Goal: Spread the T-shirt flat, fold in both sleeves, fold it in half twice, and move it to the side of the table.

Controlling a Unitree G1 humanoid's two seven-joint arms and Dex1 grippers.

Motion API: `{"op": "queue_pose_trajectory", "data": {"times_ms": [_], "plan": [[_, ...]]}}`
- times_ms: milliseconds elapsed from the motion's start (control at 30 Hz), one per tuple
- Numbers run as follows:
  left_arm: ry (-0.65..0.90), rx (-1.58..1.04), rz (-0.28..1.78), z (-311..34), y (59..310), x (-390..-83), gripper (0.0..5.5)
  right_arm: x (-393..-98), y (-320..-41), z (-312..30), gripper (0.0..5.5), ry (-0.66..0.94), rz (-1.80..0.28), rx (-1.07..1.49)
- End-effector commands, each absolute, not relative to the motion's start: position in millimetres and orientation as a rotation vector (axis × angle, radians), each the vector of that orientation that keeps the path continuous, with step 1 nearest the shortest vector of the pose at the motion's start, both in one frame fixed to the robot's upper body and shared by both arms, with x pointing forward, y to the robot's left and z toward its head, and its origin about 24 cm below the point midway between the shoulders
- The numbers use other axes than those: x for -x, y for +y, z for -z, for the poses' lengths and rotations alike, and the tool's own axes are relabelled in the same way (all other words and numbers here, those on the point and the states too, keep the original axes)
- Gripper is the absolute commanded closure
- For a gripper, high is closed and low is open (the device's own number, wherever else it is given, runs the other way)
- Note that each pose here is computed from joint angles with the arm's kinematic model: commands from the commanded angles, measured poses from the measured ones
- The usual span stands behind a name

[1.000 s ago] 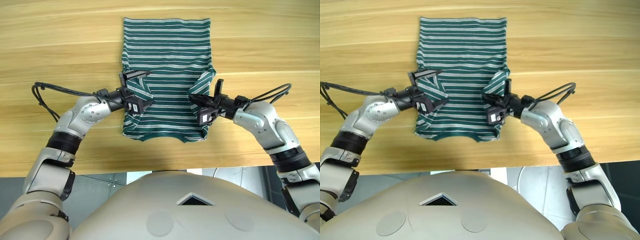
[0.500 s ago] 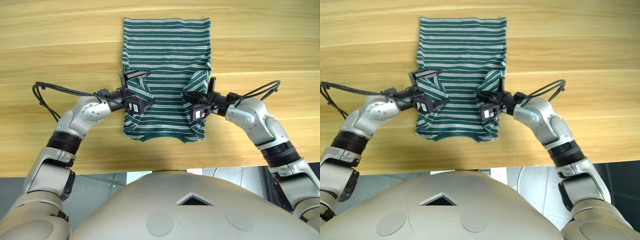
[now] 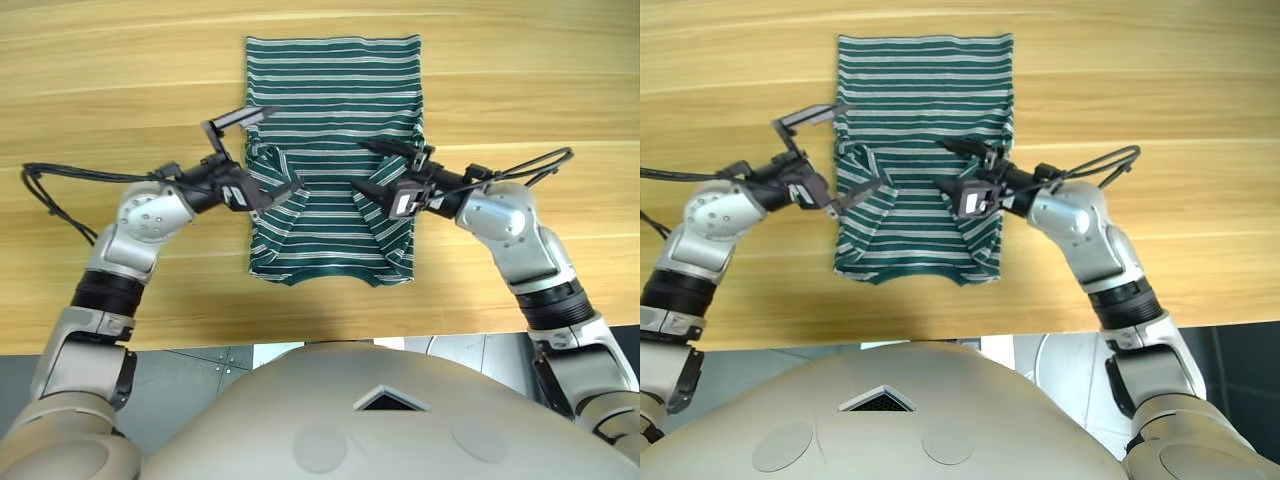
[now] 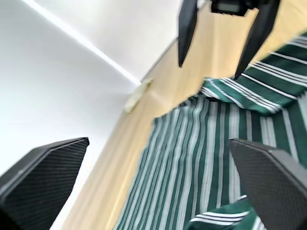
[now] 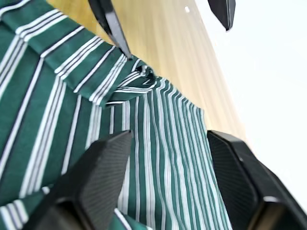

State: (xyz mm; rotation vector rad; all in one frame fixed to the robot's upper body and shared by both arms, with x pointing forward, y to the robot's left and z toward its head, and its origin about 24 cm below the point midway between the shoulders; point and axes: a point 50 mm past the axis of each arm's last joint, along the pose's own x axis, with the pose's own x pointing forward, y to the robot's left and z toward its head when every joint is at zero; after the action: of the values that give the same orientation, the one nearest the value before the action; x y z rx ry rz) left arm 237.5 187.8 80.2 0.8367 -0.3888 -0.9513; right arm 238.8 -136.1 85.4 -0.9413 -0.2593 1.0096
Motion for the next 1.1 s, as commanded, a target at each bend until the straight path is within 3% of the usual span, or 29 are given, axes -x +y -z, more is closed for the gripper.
{"op": "queue_pose_trajectory", "data": {"times_ms": [33,100,233,333,667,1033,1100], "plan": [[-0.371,-0.881,0.943,-101,218,-225,0.1,-232,-190,-111,1.82,-0.198,-0.94,1.047],[-0.275,-0.926,0.995,-94,230,-215,0.1,-221,-211,-109,1.82,-0.107,-0.96,1.103],[0.063,-1.069,1.172,-58,262,-179,0.1,-187,-252,-90,1.82,0.133,-1.057,1.232],[0.184,-1.085,1.284,-54,271,-153,0.1,-156,-254,-75,1.82,0.23,-1.234,1.188],[0.194,-1.047,1.385,-38,252,-144,0.1,-135,-215,-28,1.82,0.26,-1.508,1.056],[0.174,-0.993,1.48,-15,234,-142,0.1,-144,-193,-19,1.82,0.192,-1.542,1.049],[0.18,-0.99,1.502,-13,233,-141,0.1,-145,-192,-18,2.1,0.19,-1.541,1.052]]}}
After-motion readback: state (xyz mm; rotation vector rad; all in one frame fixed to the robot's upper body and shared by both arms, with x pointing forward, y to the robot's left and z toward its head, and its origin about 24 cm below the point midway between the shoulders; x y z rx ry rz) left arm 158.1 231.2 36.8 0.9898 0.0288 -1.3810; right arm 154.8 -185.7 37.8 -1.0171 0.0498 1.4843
